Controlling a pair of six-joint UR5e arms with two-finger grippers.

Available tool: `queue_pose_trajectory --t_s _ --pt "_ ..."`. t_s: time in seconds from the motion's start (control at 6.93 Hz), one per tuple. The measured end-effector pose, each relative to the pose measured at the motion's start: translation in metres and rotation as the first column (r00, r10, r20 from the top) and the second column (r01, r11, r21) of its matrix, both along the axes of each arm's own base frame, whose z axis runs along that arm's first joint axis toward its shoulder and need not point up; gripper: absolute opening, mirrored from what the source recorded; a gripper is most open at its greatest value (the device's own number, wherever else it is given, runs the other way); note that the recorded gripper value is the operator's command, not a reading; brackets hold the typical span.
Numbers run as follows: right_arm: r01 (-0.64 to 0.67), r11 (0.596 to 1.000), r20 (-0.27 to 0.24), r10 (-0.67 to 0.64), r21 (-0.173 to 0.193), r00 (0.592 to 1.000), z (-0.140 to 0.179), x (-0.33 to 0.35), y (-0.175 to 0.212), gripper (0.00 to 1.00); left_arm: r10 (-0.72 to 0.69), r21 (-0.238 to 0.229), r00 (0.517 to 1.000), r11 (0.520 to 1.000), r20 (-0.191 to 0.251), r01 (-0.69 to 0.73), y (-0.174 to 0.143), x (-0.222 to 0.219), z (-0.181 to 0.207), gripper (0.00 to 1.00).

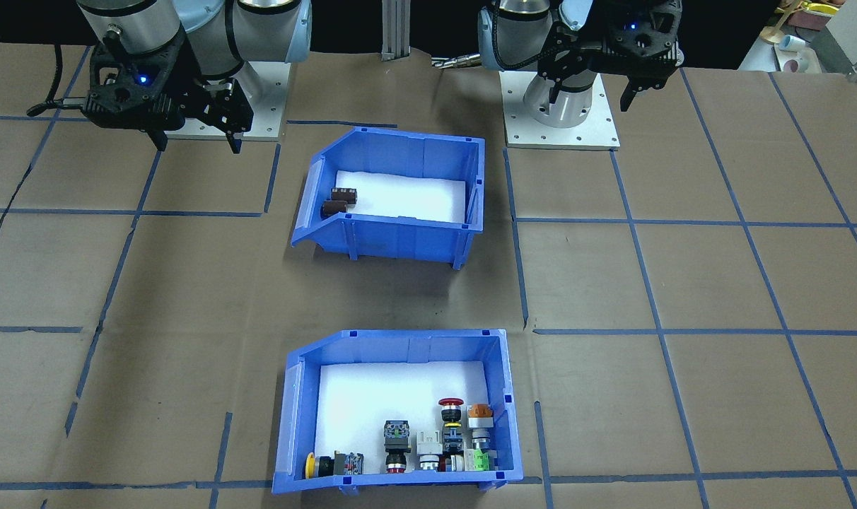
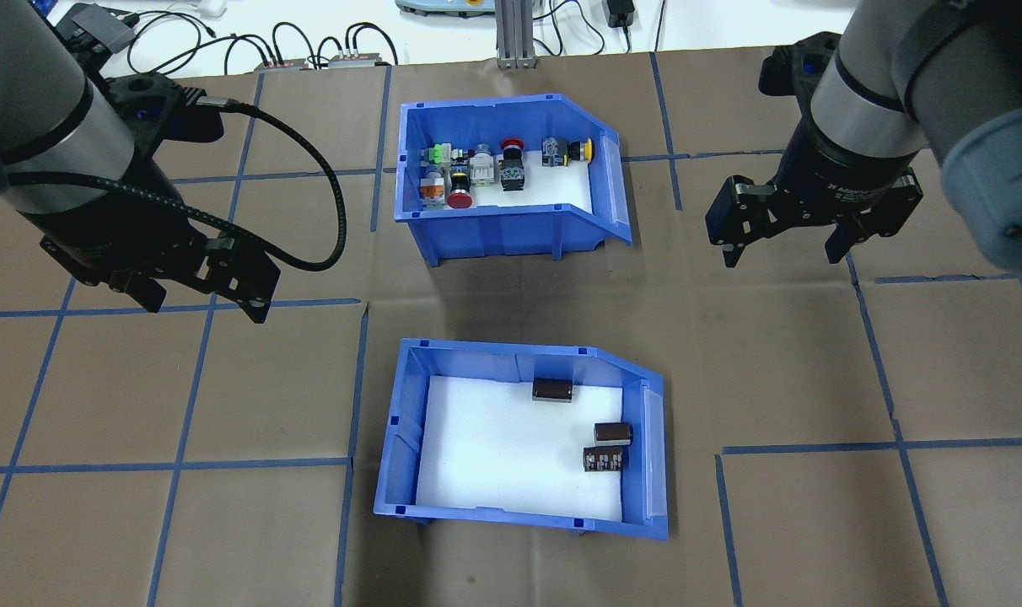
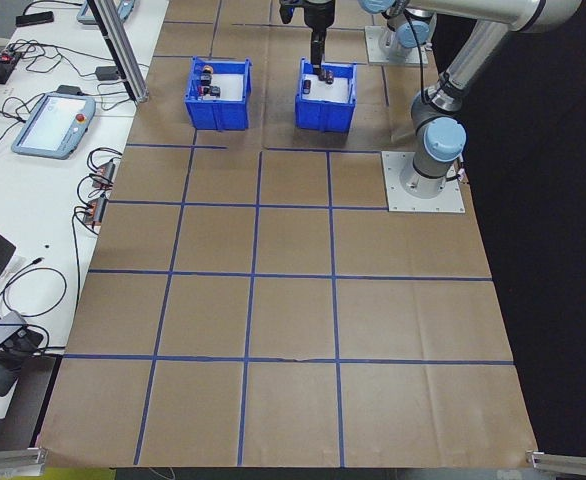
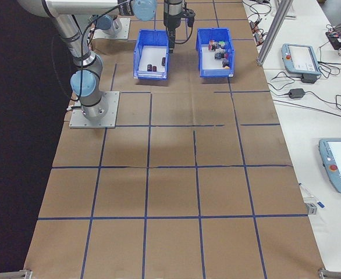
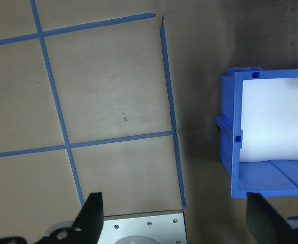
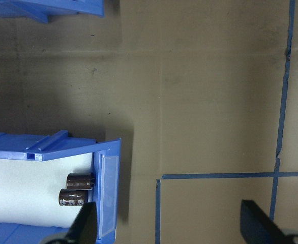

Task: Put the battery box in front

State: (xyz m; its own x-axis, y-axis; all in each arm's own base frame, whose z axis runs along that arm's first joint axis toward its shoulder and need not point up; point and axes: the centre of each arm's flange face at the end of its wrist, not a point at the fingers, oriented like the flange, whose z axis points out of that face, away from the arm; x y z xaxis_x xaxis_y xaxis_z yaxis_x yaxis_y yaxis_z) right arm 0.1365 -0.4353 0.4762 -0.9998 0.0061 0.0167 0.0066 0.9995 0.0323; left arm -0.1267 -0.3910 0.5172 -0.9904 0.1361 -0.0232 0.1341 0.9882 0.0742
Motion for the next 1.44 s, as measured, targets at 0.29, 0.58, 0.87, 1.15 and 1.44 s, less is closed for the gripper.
queue_pose_trajectory --t_s 0.29,0.58,0.87,1.15,1.44 --pt "0.0 1.0 -0.002 0.0 0.001 1.0 -0.001 0.0 -0.001 1.0 0.001 0.004 1.0 1.0 -0.004 -0.001 0.003 0.0 -0.004 0.99" --pt "-0.01 1.0 -0.001 0.01 0.001 1.0 -0.001 0.0 -0.001 1.0 0.01 0.008 1.0 1.0 -0.01 -0.009 0.004 -0.001 -0.006 0.99" --pt "-0.118 0.993 0.004 0.119 -0.008 0.993 -0.007 0.001 -0.012 1.0 0.021 0.011 1.0 1.0 -0.011 -0.02 0.004 -0.001 -0.008 0.99" --pt "-0.224 0.974 0.013 0.225 -0.01 0.974 -0.019 0.002 -0.047 1.0 0.149 0.024 0.987 0.989 -0.062 -0.148 0.005 -0.008 -0.01 0.99" --pt "-0.36 0.933 0.02 0.36 -0.003 0.933 -0.026 0.005 -0.101 1.0 0.479 0.063 0.874 0.878 -0.076 -0.475 0.008 -0.013 -0.01 0.99"
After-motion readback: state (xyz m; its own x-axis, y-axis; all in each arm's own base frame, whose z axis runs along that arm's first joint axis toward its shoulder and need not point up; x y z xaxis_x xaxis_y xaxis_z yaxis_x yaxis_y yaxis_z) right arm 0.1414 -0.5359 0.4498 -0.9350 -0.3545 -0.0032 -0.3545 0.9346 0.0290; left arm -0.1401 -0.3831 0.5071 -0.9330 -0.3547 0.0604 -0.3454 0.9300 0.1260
